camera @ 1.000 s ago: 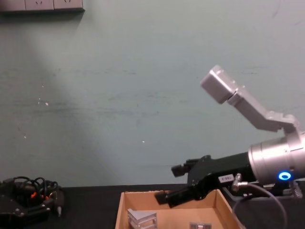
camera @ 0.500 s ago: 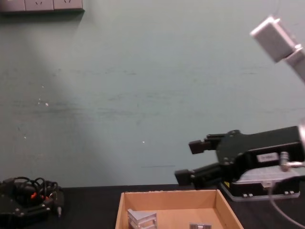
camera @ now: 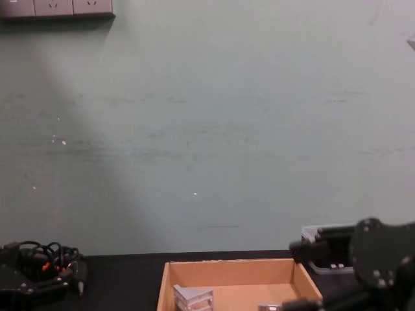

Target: Use one hand to pick up the angle iron from the table and place it into the box.

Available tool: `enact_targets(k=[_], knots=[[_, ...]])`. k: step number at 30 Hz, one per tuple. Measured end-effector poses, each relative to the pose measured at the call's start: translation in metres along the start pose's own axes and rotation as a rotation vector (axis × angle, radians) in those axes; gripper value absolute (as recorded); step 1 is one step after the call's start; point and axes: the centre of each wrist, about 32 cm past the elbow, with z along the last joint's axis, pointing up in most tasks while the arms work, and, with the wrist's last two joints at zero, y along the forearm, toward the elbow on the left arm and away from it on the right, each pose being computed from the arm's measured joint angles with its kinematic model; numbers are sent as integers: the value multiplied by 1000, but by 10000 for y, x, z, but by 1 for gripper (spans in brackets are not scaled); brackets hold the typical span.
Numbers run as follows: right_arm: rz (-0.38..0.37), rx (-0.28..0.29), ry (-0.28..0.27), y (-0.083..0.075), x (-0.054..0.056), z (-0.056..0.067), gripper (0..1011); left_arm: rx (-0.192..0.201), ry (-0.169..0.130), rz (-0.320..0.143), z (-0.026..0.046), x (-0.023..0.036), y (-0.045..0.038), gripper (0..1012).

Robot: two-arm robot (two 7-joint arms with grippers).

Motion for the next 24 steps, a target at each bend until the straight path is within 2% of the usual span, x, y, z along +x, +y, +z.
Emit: enact_targets(k=[3,8,24], knots=[[26,-9,19,6,-90,-40,1003,0,0,0,0,0,0,1000],[48,-25,34,45,-154,-96,1002,0,0,0,0,0,0,1000],[73,-130,45,209,-186,-352,1003,0,0,0,0,0,0,1000]])
